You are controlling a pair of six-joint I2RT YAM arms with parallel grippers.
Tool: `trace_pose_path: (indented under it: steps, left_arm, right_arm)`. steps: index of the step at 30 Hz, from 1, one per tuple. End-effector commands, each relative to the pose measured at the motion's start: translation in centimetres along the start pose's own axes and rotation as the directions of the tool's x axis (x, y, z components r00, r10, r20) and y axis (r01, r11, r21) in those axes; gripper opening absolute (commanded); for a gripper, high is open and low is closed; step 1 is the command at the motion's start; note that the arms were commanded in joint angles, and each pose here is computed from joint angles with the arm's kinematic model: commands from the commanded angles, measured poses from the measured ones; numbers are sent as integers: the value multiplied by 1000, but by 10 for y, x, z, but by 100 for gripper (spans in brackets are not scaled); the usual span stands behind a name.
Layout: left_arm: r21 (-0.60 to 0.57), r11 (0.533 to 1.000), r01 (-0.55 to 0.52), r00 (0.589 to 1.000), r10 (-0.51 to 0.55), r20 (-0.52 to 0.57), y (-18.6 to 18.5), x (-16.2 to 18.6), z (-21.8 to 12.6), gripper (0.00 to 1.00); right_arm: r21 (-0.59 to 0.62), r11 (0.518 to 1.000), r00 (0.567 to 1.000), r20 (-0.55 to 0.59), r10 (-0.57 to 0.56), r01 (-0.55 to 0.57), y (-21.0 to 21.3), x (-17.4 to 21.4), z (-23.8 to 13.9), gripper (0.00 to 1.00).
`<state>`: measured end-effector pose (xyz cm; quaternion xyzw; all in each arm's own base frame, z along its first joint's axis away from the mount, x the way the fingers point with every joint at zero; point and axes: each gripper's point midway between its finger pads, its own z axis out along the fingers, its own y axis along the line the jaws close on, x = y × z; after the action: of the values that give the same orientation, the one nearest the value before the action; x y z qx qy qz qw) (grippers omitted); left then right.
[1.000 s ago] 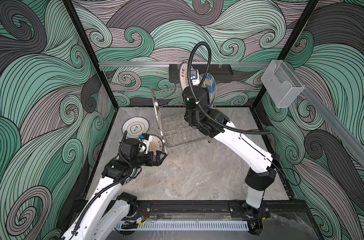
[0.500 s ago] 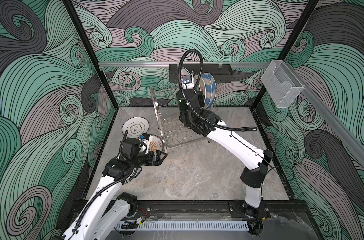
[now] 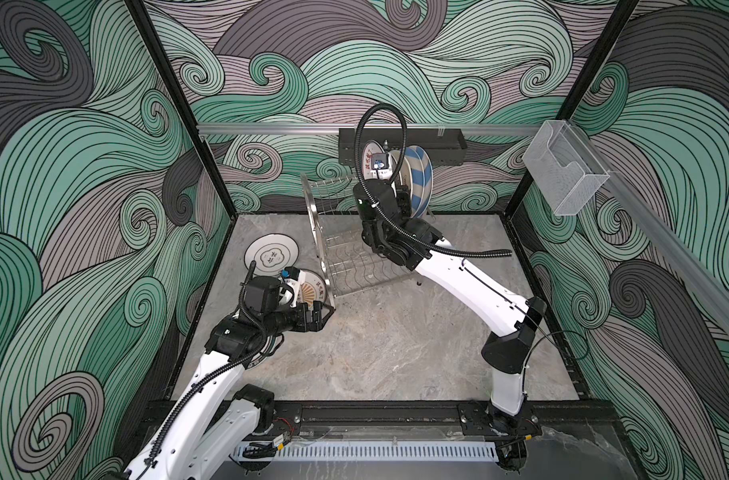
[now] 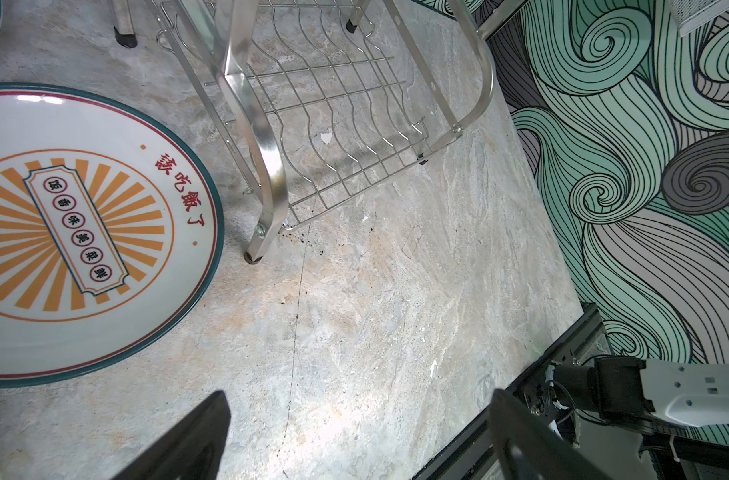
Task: Load the plates into the dish rack
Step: 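Lower the sunburst plate into the rack beside the red-lettered plate, right gripper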
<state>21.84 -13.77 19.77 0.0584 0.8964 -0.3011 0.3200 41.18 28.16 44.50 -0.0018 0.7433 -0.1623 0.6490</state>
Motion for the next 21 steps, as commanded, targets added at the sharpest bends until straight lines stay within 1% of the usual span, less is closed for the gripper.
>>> trace_pose_path:
  steps: [1,11,21]
  left_arm:
    - [3,1000,-5,1000,5,-4,0,0,-2,99]
    - [0,1000,-4,1000,4,-6,1,1,-1,99]
    - [0,1000,-6,1000,6,-4,0,0,-1,99]
  right_arm:
    - [1,998,998,8,62,-62,-2,-3,2,0]
    - [23,998,998,-28,52,-52,-3,13,13,0]
    - [-16,998,997,-55,59,-60,7,25,14,0]
